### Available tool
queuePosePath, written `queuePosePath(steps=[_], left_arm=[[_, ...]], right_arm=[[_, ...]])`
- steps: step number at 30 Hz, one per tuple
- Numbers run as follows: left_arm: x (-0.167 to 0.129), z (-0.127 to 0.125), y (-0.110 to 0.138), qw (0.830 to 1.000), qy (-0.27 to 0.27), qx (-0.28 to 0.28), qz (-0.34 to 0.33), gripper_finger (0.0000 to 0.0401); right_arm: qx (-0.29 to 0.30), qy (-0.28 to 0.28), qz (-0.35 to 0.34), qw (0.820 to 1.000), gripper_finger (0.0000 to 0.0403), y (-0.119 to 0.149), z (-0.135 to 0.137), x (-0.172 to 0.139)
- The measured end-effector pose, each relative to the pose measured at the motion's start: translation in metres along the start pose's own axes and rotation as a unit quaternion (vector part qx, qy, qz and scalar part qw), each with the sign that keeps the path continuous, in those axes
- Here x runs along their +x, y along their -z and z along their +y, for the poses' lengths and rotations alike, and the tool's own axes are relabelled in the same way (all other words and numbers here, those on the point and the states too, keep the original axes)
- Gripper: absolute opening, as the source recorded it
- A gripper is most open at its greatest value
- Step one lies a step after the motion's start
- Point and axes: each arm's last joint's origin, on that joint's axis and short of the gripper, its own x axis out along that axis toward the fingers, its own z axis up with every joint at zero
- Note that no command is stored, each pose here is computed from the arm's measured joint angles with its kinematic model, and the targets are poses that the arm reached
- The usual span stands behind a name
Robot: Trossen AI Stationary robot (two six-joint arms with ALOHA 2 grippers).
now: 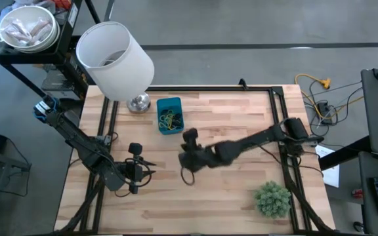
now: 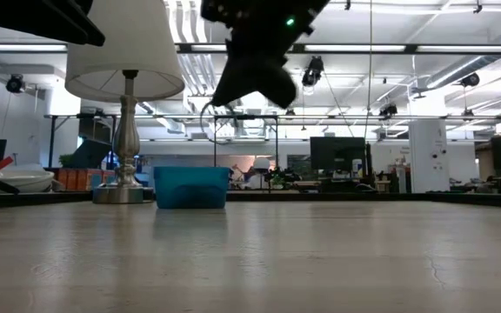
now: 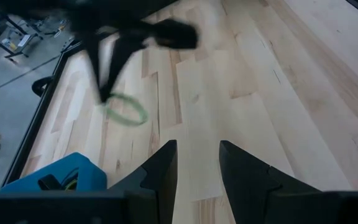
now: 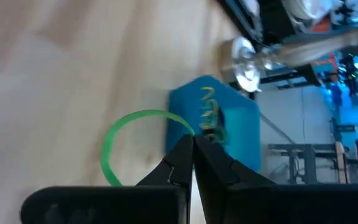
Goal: Pick and place rubber bands into bin
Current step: Put the green rubber band into the blue bin
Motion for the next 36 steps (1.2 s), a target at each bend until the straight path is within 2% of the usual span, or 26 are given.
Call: queuePosePath(steps=[9,18,23,27,36], left_arm=[[0.000,0.000,0.000,1.000,0.000,0.000,0.000,0.0105],[0.000,0.000,0.000,1.000,0.000,0.000,0.000,0.0105],[0.000,0.000,0.000,1.000,0.000,0.003,0.000,0.0105],[0.000,0.000,0.000,1.000,-0.001,0.004,0.000,0.0105],[0.000,0.000,0.000,1.000,-0.001,0.004,0.000,0.0105]], right_arm=[[0.054,0.015,-0.024,0.998,0.0009,0.023,-0.063,0.045],[0.140,0.015,-0.096,0.985,0.0008,0.049,-0.120,0.076],[0.205,-0.002,-0.123,0.971,0.0008,0.070,-0.147,0.089],[0.266,-0.022,-0.150,0.952,0.0008,0.083,-0.162,0.098],[0.345,-0.065,-0.163,0.922,0.0008,0.097,-0.172,0.108]])
